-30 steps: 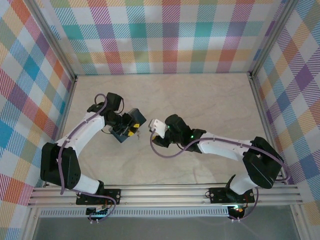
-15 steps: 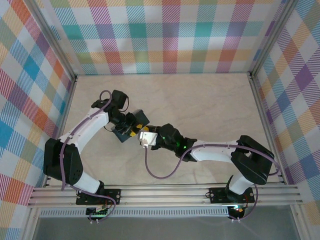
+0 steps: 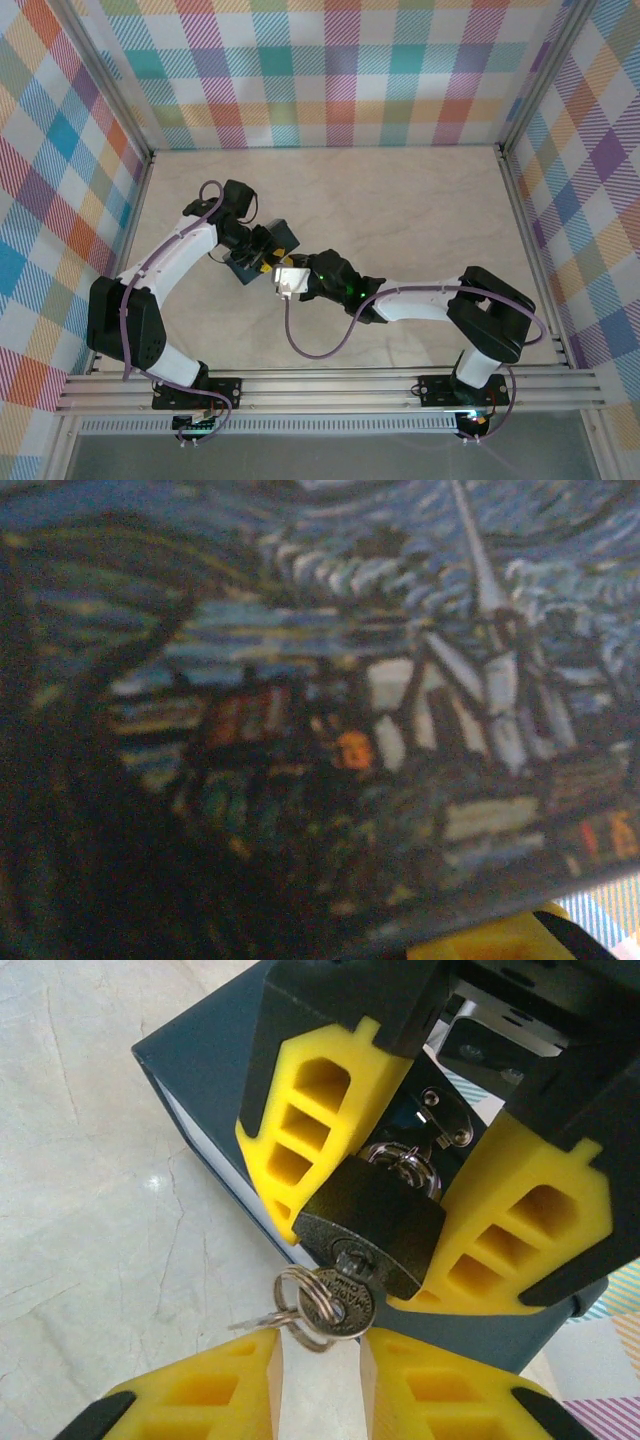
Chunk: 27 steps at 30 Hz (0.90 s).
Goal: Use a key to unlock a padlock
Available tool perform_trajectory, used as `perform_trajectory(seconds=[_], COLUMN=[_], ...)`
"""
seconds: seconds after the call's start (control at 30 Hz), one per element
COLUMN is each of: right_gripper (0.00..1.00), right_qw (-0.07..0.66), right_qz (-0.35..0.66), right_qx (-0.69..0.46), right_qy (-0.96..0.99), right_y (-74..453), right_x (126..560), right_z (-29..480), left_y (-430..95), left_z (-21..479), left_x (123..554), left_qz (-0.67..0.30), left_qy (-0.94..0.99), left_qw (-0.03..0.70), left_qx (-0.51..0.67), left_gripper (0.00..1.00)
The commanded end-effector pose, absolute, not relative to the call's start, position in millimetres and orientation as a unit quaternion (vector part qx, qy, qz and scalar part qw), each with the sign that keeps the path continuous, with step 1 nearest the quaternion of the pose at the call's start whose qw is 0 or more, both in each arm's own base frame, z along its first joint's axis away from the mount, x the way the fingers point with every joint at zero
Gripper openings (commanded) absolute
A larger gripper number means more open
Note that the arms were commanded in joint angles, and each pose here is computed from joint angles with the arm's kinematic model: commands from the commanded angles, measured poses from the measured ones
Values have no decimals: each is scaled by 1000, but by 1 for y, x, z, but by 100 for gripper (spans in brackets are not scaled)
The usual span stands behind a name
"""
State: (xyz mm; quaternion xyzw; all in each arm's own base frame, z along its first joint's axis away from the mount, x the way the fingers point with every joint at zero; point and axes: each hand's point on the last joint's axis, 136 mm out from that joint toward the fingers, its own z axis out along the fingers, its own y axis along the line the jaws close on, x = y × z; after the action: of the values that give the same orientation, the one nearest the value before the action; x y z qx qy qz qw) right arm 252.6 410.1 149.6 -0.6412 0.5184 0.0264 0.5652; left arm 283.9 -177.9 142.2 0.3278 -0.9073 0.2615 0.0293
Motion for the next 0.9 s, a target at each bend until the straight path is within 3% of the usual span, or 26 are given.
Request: perform_trajectory(seconds=[0.0,0.87], right_gripper=[26,24], right_qw=[601,614], right_qz=[17,16], right_qx=[-621,-627], right_qy=[502,479], right_y=[419,434], right_x=[258,250], right_z=[175,194], left_y=[-185,-190], left_z=[154,151], left_x=[286,285], left_qz=[279,285], left_qy=[-907,-903], left_qw=[22,31], left_qx=[316,319], left_gripper=[15,15])
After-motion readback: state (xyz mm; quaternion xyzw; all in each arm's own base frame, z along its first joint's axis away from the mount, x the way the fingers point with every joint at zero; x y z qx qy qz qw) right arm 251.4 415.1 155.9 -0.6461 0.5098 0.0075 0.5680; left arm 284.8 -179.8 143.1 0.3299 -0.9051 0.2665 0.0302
